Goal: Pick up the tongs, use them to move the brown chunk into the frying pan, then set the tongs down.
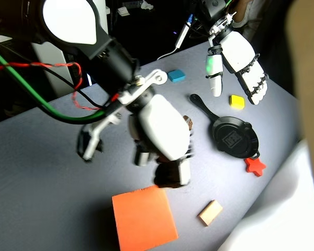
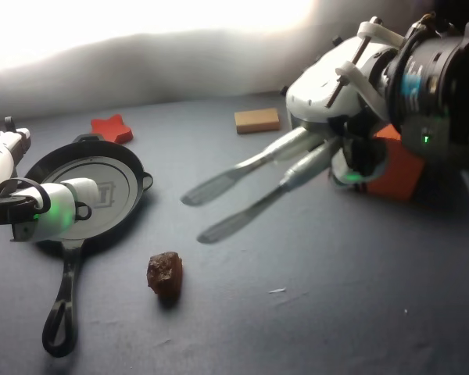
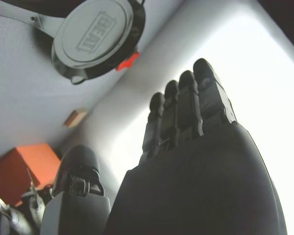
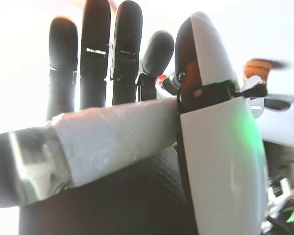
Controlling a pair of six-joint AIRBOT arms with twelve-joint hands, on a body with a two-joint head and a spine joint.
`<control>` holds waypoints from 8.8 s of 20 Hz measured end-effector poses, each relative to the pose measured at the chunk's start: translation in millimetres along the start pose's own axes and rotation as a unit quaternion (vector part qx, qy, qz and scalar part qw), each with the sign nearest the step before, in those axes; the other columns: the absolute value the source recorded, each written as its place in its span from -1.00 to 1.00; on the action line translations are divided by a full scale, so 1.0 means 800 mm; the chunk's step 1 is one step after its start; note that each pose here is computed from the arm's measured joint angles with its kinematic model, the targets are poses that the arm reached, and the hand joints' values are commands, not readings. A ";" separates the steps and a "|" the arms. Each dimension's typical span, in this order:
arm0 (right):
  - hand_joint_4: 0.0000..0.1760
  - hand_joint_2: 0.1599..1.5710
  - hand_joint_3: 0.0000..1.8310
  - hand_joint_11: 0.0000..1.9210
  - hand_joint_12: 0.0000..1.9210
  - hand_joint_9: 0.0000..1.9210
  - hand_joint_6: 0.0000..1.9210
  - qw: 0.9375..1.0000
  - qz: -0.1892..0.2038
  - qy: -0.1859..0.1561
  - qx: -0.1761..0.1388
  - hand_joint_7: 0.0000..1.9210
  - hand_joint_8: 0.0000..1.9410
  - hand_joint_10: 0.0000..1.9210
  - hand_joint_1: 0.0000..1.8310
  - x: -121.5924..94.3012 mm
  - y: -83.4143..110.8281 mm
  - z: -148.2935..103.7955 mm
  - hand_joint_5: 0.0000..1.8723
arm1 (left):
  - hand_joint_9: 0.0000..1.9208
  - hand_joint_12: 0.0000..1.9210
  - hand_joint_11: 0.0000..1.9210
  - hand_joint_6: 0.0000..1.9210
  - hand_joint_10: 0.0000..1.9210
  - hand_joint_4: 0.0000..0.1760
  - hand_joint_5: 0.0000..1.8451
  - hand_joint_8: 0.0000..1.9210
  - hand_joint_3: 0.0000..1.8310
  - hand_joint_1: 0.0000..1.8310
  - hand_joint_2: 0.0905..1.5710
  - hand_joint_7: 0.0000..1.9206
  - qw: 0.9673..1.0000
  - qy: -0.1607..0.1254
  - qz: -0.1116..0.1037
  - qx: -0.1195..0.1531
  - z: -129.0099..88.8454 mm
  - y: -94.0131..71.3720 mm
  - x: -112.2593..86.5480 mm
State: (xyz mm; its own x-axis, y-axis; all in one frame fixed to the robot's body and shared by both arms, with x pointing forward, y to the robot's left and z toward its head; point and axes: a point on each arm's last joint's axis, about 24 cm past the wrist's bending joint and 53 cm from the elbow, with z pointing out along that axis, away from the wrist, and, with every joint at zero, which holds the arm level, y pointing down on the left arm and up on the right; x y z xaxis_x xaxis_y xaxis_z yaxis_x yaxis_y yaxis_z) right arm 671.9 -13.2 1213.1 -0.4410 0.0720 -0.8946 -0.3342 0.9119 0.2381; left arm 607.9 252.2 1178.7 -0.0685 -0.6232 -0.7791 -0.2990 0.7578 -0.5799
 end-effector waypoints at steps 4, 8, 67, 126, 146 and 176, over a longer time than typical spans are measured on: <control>-1.00 0.52 -1.00 -0.49 0.43 -0.08 0.36 0.999 0.028 -0.023 0.006 0.11 -1.00 -0.56 0.20 0.000 0.015 -0.003 -0.19 | -0.94 -0.79 -1.00 -1.00 -1.00 -1.00 -0.92 -1.00 -1.00 -1.00 0.58 -0.91 1.000 -0.009 0.000 -0.006 0.000 0.004 -0.005; -1.00 0.51 -1.00 -0.48 0.40 -0.08 0.36 0.999 0.047 -0.012 0.021 0.12 -0.99 -0.57 0.19 0.019 0.024 0.003 -0.19 | -0.94 -0.79 -1.00 -1.00 -1.00 -1.00 -0.92 -1.00 -1.00 -1.00 0.58 -0.91 1.000 -0.008 -0.001 -0.009 0.001 0.005 -0.005; -1.00 0.43 -1.00 -0.54 0.37 -0.07 -0.95 0.999 0.018 0.020 0.032 0.02 -1.00 -0.81 0.12 0.101 0.031 0.044 -0.06 | -0.94 -0.82 -1.00 -1.00 -1.00 -1.00 -0.92 -1.00 -1.00 -0.97 0.60 -0.92 0.999 -0.007 -0.022 -0.031 -0.004 0.005 -0.012; 1.00 0.78 -1.00 0.81 1.00 0.76 1.00 0.998 -0.056 0.033 -0.003 0.64 1.00 1.00 0.00 0.104 0.045 0.021 0.47 | -0.91 -0.72 -1.00 -1.00 -0.99 -0.99 -0.92 -1.00 -1.00 -0.98 0.59 -0.91 0.999 -0.018 -0.024 -0.045 -0.006 0.013 -0.017; 1.00 0.79 -1.00 0.76 1.00 0.71 1.00 0.995 -0.014 -0.071 -0.062 0.60 1.00 1.00 0.01 -0.018 0.101 0.088 0.41 | -0.94 -0.82 -1.00 -1.00 -1.00 -1.00 -0.92 -1.00 -1.00 -1.00 0.60 -0.91 0.998 -0.020 -0.023 -0.046 -0.007 0.014 -0.017; -1.00 0.66 -1.00 -0.07 0.95 0.13 -0.43 0.994 -0.032 -0.085 -0.054 0.22 -0.18 0.48 -0.49 0.010 0.087 0.146 0.08 | -0.97 -0.85 -1.00 -1.00 -1.00 -1.00 -0.91 -1.00 -1.00 -1.00 0.61 -0.93 0.998 -0.023 -0.028 -0.052 -0.008 0.016 -0.017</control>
State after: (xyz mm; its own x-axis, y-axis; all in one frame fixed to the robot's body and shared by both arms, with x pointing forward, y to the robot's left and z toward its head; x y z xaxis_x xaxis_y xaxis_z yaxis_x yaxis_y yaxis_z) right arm 742.5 97.9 1178.7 -0.2722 0.0896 -0.9580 -0.4487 0.8690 0.2088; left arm 598.7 269.0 1183.5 -0.0061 -0.6527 -0.7576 -0.3976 0.6967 -0.5971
